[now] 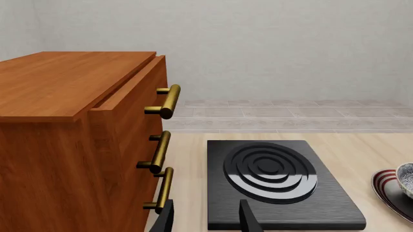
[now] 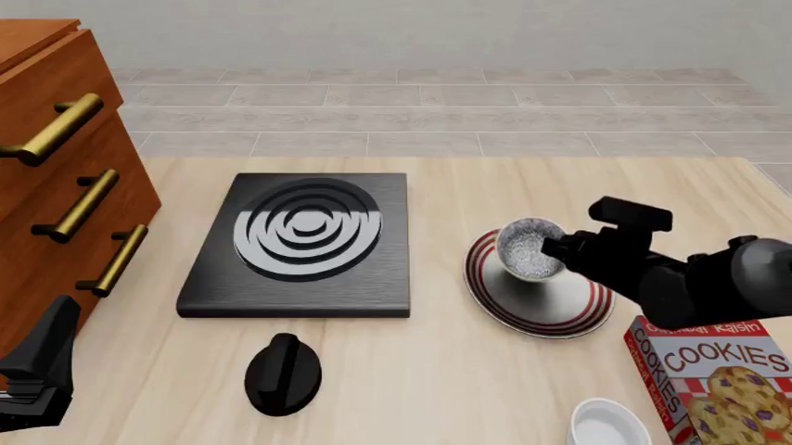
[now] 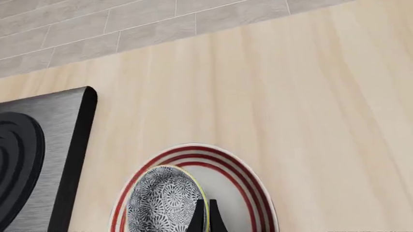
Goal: Pick the akita bowl on the stove and place it on the plate.
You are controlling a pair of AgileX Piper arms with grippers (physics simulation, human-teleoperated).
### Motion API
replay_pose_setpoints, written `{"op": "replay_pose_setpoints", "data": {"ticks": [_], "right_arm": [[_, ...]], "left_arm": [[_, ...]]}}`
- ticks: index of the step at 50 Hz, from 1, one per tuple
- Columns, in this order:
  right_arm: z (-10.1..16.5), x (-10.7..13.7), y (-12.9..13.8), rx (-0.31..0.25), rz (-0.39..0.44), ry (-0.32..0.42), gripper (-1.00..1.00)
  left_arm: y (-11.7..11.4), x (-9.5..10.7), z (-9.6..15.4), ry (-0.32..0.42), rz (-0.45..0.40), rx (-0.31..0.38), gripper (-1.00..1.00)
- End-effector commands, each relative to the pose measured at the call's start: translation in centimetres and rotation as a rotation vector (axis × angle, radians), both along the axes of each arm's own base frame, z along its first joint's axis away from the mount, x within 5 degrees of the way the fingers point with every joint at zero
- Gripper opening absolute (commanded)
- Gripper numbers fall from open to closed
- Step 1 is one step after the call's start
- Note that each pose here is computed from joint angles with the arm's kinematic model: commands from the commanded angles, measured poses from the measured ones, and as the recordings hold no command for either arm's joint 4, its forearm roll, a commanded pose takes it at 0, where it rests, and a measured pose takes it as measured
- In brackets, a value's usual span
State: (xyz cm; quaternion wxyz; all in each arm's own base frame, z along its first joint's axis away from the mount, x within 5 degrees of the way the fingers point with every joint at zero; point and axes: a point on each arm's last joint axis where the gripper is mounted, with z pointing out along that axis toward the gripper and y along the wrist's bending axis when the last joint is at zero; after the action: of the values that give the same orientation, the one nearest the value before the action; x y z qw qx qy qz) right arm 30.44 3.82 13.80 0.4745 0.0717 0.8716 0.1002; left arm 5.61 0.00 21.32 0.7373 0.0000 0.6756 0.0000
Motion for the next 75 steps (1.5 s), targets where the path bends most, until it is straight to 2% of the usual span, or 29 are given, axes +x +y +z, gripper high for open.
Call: {"op": "replay_pose_setpoints", "data": {"ticks": [1,23,24,36,41,44,47,49,59,62,64,66,69,75], "right_arm": [[-0.2,0.0,-0.1,0.009,-0.009,-0.004,-1.0],[-0.7,0.0,-0.1,0.004,-0.008,0.01,-1.0],[-0.7,0.0,-0.1,0.005,-0.008,0.008,1.0],[-0.2,-0.1,-0.2,-0.006,-0.005,-0.003,1.0],[0.4,-0.3,-0.5,-0.024,-0.001,-0.024,1.0],[1.8,-0.6,-0.7,-0.064,0.021,-0.064,1.0],[2.4,-0.7,-0.6,-0.057,0.02,-0.074,1.0],[3.2,-0.9,-0.6,-0.07,0.029,-0.092,1.0],[4.1,-1.6,-0.3,-0.069,0.042,-0.116,1.0],[5.4,-2.1,-0.7,-0.123,0.057,-0.164,1.0],[6.2,-2.5,-0.6,-0.087,0.044,-0.19,1.0],[6.8,-2.8,-1.1,-0.127,0.046,-0.218,1.0],[6.9,-3.3,-1.3,-0.092,0.023,-0.236,1.0],[7.3,-4.8,-1.8,-0.104,0.013,-0.297,1.0]], "left_arm": [[0.0,0.0,0.0,0.0,0.0,0.0,1.0],[0.0,0.0,0.0,0.0,0.0,0.0,1.0],[0.0,0.0,0.0,0.0,0.0,0.0,1.0],[0.0,0.0,0.0,0.0,0.0,0.0,1.0],[0.0,0.0,0.0,0.0,0.0,0.0,1.0],[0.0,0.0,0.0,0.0,0.0,0.0,1.0],[0.0,0.0,0.0,0.0,0.0,0.0,1.0],[0.0,0.0,0.0,0.0,0.0,0.0,1.0],[0.0,0.0,0.0,0.0,0.0,0.0,1.0],[0.0,0.0,0.0,0.0,0.0,0.0,1.0],[0.0,0.0,0.0,0.0,0.0,0.0,1.0],[0.0,0.0,0.0,0.0,0.0,0.0,1.0],[0.0,0.0,0.0,0.0,0.0,0.0,1.0],[0.0,0.0,0.0,0.0,0.0,0.0,1.0]]}}
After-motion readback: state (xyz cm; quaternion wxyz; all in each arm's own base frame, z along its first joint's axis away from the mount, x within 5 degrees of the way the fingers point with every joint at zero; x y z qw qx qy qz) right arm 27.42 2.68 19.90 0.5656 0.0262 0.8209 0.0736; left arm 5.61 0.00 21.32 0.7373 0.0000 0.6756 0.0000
